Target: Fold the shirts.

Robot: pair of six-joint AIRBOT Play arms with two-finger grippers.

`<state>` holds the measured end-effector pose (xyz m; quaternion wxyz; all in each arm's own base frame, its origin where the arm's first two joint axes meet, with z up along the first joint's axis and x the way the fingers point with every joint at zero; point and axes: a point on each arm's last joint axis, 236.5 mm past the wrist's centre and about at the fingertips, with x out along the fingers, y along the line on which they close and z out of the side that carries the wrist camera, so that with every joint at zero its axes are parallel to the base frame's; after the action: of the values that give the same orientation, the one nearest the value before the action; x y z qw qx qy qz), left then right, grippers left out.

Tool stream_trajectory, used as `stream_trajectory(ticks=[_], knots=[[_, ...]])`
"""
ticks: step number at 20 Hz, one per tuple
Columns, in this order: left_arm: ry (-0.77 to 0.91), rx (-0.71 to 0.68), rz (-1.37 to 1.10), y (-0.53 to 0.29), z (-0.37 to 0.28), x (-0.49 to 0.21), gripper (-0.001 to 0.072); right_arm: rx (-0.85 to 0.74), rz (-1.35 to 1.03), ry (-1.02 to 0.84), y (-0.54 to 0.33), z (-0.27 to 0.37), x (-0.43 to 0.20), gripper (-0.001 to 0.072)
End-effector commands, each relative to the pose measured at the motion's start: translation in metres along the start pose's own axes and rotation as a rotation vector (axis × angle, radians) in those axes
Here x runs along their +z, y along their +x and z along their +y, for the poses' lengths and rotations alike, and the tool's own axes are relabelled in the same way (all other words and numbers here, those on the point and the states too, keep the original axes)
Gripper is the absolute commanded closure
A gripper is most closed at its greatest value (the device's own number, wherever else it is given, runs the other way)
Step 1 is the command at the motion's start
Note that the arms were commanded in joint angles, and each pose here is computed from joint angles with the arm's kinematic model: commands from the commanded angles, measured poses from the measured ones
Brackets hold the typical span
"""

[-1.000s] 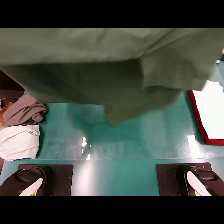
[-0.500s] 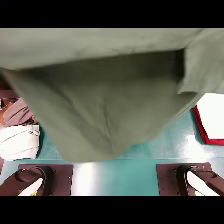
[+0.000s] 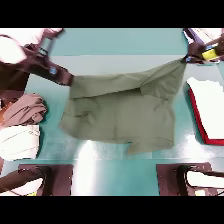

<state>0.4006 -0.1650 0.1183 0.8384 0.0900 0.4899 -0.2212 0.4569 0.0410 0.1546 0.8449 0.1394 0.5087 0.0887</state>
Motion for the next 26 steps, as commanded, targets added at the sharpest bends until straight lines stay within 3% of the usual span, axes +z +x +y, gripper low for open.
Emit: stream_trajectory(ticks=[1, 2, 3, 4, 6, 8, 13, 22, 26], knots=[[-0.056, 0.023, 0.041, 0.076, 0.027, -0.004, 0.0680, -0.006, 0.004, 0.034, 0.053, -0.018, 0.020, 0.0687], [-0.094, 0.044, 0.050, 0.080, 0.042, -0.007, 0.0667, -0.004, 0.002, 0.032, 0.057, -0.019, 0.025, 0.0661], [-0.123, 0.058, 0.050, 0.078, 0.056, -0.009, 0.0424, -0.005, -0.003, 0.030, 0.058, -0.020, 0.031, 0.0380], [-0.171, 0.075, 0.050, 0.073, 0.073, -0.012, 0.0148, -0.003, -0.014, 0.033, 0.056, -0.022, 0.038, 0.0163], [-0.243, 0.096, 0.098, 0.058, 0.102, -0.027, 0.0167, 0.000, -0.044, 0.026, 0.043, -0.021, 0.050, 0.0174], [-0.330, 0.080, 0.172, 0.040, 0.121, -0.050, 0.0167, -0.002, -0.063, 0.011, 0.026, -0.018, 0.053, 0.0384], [-0.486, -0.108, 0.267, 0.022, 0.098, -0.112, 0.0166, -0.003, -0.078, -0.030, 0.001, -0.012, 0.043, 0.0387], [-0.617, -0.194, 0.366, 0.052, 0.018, -0.250, 0.0166, -0.008, 0.009, -0.013, 0.007, -0.016, -0.009, 0.0387], [-0.683, -0.181, 0.335, 0.072, 0.017, -0.262, 0.0166, -0.010, 0.010, -0.003, 0.005, -0.017, -0.023, 0.0388]])
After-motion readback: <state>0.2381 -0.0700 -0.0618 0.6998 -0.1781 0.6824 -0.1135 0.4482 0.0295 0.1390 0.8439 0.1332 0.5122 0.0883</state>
